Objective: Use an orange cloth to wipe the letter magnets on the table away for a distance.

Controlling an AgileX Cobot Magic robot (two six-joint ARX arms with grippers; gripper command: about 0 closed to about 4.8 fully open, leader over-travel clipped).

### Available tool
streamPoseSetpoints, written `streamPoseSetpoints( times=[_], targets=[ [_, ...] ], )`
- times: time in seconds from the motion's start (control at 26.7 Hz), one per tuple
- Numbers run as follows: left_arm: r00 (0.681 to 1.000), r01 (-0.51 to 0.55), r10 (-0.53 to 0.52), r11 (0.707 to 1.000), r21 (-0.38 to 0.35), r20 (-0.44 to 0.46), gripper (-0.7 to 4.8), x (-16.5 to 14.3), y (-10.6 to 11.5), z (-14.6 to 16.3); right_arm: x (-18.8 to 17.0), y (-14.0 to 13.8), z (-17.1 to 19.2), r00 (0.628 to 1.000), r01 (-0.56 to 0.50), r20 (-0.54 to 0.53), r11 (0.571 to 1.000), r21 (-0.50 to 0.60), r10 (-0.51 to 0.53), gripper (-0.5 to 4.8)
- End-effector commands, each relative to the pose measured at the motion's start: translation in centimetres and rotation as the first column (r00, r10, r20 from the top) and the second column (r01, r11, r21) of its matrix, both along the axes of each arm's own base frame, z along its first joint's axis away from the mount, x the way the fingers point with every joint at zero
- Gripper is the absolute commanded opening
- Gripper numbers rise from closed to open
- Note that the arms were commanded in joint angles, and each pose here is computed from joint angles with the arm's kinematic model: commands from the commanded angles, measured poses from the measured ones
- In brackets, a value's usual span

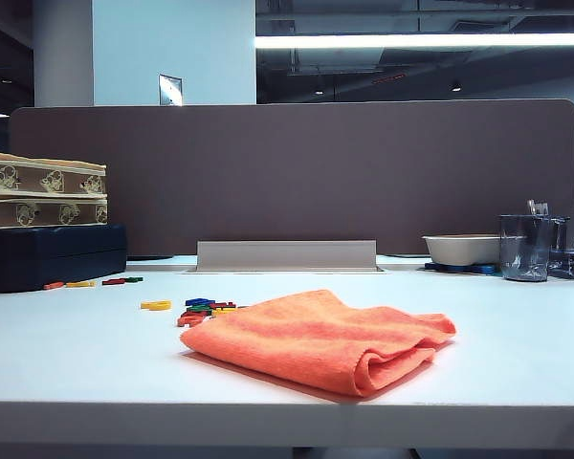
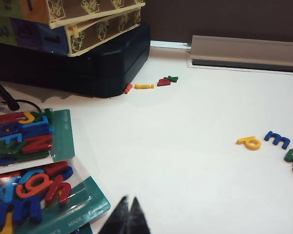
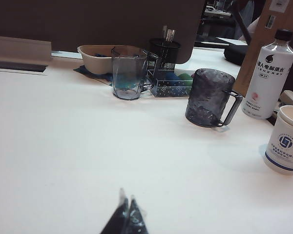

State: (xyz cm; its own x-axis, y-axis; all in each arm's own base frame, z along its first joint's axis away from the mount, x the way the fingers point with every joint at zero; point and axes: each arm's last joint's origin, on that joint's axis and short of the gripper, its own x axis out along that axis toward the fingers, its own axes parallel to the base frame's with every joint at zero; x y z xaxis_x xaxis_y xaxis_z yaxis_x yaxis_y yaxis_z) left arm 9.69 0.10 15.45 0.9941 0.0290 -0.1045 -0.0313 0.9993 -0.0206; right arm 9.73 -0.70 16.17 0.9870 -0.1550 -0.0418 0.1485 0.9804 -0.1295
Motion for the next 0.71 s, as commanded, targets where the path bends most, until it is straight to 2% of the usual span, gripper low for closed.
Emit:
streamPoseSetpoints(
  times=[0.04,0.3,0.45,0.6,0.71],
  targets=[
    [1.000,0.003,-0.003,1.000,0.000,0.014,-0.03,0.0,0.0,0.2,0.0,0.0,0.2,1.000,0.001,0.025,1.000,0.000,-0.001,-0.01],
    [1.000,0.005,-0.005,1.000,0.000,0.027,-0.03,0.0,0.0,0.3,0.0,0.0,0.2,1.000,0.001,0.025,1.000,0.000,-0.001,-0.01],
    [0.989,0.058,-0.058,0.998,0.002,0.137,-0.01,0.0,-0.2,1.6,0.0,0.0,0.2,1.000,0.001,0.025,1.000,0.000,-0.001,-0.01],
    [0.981,0.068,-0.068,0.998,0.007,0.183,0.00,-0.4,-0.2,3.2,0.0,0.0,0.2,1.000,0.001,0.025,1.000,0.000,-0.001,-0.01],
    [0.971,0.106,-0.107,0.994,0.014,0.213,0.29,-0.6,-0.3,4.1,0.0,0.0,0.2,1.000,0.001,0.025,1.000,0.000,-0.001,-0.01]
  ],
)
